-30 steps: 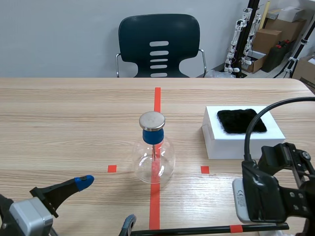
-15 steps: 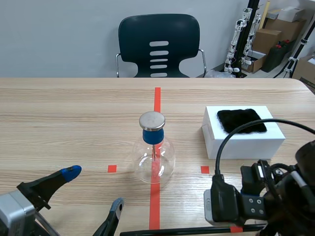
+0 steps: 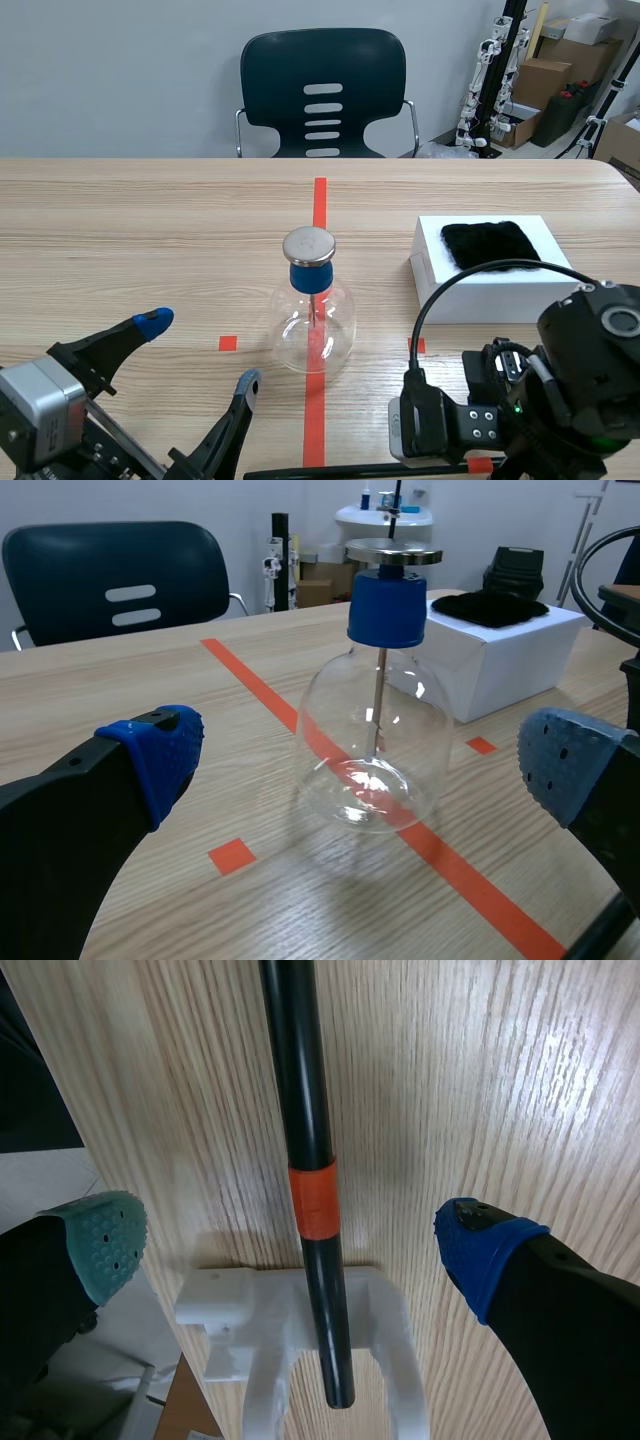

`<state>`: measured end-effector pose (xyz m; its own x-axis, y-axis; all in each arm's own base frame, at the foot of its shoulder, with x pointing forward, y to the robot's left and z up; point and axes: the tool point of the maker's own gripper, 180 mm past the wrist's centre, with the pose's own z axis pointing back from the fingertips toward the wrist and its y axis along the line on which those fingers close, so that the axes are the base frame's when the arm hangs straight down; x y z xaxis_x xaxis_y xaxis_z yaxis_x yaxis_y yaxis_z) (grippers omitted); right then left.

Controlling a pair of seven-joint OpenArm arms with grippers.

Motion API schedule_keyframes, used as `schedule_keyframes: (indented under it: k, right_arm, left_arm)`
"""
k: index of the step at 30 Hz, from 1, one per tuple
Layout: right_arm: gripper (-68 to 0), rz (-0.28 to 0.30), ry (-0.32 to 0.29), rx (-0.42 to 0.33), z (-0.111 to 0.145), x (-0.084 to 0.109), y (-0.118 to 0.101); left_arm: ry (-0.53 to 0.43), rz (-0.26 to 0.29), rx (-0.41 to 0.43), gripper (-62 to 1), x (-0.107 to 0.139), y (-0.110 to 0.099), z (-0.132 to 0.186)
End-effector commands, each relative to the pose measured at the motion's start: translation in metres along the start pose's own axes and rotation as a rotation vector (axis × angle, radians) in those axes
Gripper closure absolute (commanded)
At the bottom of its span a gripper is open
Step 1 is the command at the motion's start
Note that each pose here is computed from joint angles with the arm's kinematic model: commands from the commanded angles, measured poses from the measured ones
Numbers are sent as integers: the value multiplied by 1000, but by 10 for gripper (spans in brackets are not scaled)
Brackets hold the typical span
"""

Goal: Do the electroscope experiment. pick up the black charging rod

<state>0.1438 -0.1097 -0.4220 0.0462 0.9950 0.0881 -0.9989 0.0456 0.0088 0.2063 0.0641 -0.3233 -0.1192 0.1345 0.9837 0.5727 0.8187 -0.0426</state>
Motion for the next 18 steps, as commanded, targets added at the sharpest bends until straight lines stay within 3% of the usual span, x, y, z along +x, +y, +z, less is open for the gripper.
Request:
schedule_keyframes:
  k: [1, 8, 18]
  right_arm:
    - [-590, 27, 1, -27, 4, 2, -9]
    - [-590, 73, -8, -72, 4, 7, -18]
    - [-588, 74, -17, -71, 4, 8, -18]
  left_arm:
    - [-31, 5, -3, -623, 7, -1, -4]
    - [-35, 21, -5, -623, 4, -1, -8]
    - [19, 65, -8, -623, -20, -11, -1]
